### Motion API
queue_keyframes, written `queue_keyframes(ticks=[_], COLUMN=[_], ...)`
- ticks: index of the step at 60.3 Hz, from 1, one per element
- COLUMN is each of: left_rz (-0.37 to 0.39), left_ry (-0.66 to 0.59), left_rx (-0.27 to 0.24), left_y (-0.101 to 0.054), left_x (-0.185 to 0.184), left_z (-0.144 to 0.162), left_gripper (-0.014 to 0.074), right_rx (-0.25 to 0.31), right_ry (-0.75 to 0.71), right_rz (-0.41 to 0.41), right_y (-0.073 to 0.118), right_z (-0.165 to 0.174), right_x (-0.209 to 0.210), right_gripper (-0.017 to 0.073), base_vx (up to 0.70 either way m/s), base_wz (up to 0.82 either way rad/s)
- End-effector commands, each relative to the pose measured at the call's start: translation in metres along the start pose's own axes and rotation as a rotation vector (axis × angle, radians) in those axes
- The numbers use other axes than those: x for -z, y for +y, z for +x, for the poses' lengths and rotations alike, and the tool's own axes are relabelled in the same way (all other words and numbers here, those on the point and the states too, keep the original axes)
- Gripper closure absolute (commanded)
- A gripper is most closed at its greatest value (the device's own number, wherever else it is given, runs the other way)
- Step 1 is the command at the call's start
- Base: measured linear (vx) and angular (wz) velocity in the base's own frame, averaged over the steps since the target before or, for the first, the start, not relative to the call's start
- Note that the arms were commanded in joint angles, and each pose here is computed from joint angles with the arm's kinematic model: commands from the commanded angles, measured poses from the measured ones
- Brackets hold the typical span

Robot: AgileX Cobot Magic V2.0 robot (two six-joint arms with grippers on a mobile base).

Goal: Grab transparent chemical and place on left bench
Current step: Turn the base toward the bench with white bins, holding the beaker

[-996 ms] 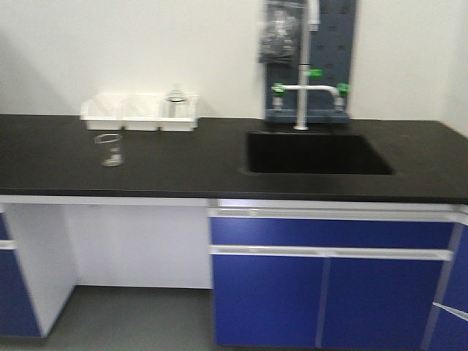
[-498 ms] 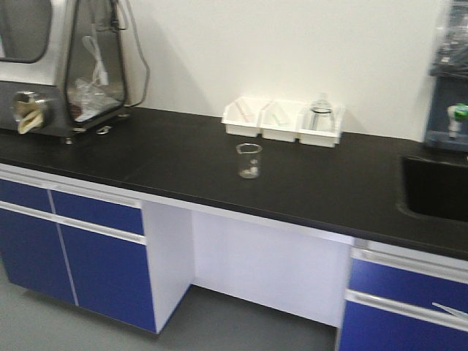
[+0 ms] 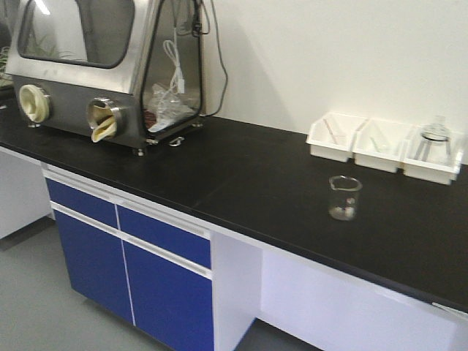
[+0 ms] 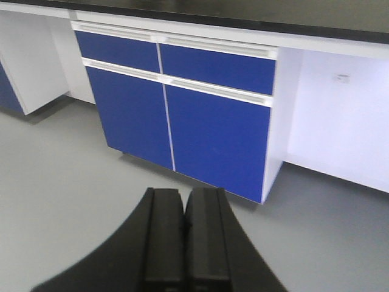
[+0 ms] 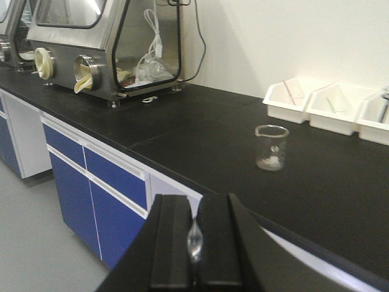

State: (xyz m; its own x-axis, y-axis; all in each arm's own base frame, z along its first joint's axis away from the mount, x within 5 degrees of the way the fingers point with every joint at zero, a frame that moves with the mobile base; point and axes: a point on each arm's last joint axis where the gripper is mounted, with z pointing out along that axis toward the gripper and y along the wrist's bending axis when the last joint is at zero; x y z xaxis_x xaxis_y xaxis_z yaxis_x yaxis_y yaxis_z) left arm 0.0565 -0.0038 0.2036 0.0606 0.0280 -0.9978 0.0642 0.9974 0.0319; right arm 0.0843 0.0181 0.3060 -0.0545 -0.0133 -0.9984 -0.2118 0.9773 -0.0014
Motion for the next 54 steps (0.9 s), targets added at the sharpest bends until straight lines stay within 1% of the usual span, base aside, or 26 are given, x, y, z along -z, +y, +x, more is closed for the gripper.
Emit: queue_keyframes(ticks=[1,20,32,42,54], left_rz=[-0.002,-0.002,-0.002,-0.002,-0.002], left_ry=[-0.081,-0.081,-0.081,-0.081,-0.081], left_rx=[0.009,0.009,0.009,0.009,0.009], left_y=[0.0001,0.0001,0.0001,0.0001,0.0001], left_x=[0.0013,0.0013,0.0013,0.0013,0.0013], left_z=[-0.0028,-0.0028,-0.0028,-0.0028,-0.0028], left_gripper=[0.0597,0.0597,0.0597,0.0597,0.0597], right_rx=[0.009,0.009,0.009,0.009,0.009], right_ry=[-0.103,-0.103,-0.103,-0.103,-0.103], right_rz=[-0.012,-0.012,-0.012,-0.012,-0.012], right_y=[0.0011,0.0011,0.0011,0.0011,0.0011], right_z=[-0.0166,-0.0166,-0.0166,-0.0166,-0.0166], right_x=[0.0013,0.0013,0.0013,0.0013,0.0013], right_gripper=[0.0562,0.0562,0.0562,0.0562,0.0562], base_vx=[0.41,0.44,0.47,0.46,0.40], base_wz=[0.28,0.23,0.05,-0.26,-0.60])
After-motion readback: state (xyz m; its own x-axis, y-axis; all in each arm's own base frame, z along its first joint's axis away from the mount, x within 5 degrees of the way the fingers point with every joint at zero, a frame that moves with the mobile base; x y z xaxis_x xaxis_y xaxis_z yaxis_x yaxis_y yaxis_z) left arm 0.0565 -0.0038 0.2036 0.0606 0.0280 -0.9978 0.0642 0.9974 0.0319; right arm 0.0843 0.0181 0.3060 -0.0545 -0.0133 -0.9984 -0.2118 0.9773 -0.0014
